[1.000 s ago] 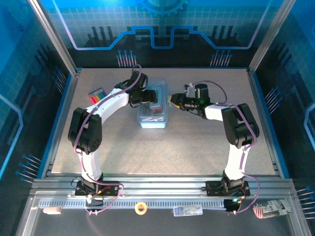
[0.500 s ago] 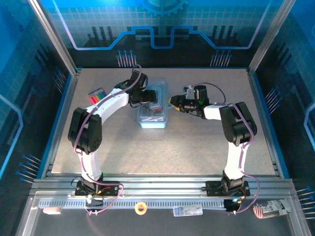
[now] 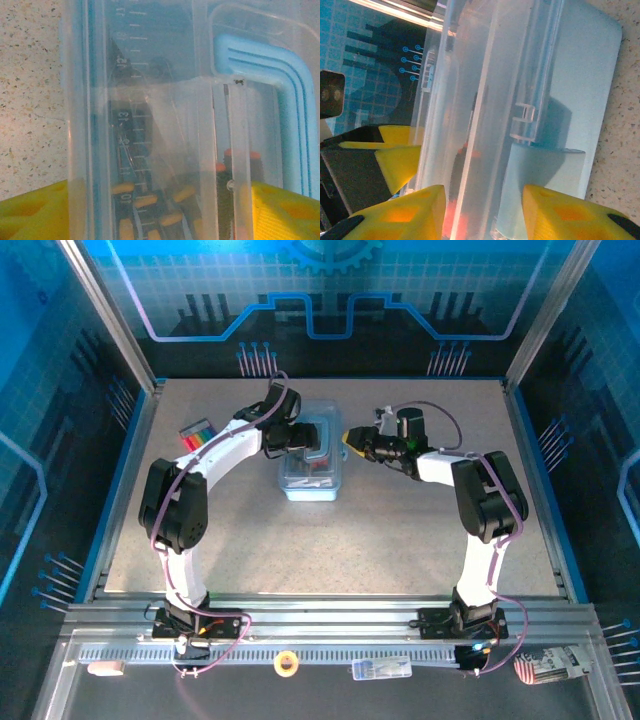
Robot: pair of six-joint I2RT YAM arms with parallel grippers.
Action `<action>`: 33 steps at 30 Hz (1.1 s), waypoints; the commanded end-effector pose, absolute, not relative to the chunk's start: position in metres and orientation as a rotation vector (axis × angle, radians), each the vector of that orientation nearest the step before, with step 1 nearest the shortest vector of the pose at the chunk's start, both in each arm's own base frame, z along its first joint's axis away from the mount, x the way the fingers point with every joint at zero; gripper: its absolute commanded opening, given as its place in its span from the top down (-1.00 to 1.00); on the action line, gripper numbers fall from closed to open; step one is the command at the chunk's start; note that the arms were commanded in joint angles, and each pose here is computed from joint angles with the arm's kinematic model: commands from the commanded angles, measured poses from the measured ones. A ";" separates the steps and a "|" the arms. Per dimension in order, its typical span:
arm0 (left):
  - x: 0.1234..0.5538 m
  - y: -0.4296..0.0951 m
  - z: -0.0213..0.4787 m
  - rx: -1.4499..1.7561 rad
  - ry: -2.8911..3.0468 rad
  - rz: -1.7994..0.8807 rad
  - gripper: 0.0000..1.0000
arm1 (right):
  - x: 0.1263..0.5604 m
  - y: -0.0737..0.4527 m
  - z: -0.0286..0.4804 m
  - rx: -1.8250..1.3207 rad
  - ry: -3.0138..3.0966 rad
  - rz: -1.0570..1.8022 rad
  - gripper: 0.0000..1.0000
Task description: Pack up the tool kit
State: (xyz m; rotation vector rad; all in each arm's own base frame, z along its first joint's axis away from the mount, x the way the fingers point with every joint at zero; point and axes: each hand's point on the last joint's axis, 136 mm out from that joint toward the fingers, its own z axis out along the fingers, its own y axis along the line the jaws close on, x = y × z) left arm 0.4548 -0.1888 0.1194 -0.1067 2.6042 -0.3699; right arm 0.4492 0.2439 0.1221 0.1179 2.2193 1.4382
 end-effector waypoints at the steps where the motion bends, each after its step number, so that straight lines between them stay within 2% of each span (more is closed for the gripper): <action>1: 0.392 -0.163 0.018 -0.130 2.973 -0.176 0.06 | 0.448 0.250 0.137 0.092 2.185 1.483 0.10; 13: 0.391 -0.163 0.015 -0.130 2.979 -0.173 0.07 | 0.450 0.258 0.128 0.109 2.177 1.555 0.14; 22: 0.387 -0.157 0.007 -0.141 2.991 -0.134 0.15 | 0.454 0.210 0.166 0.107 2.118 1.435 0.11; 29: 0.376 -0.148 -0.008 -0.177 3.008 -0.140 0.18 | 0.460 0.187 0.107 0.253 2.236 1.373 0.16; 33: 0.374 -0.143 -0.008 -0.229 3.012 -0.234 0.20 | 0.460 0.195 0.085 0.283 2.268 1.399 0.27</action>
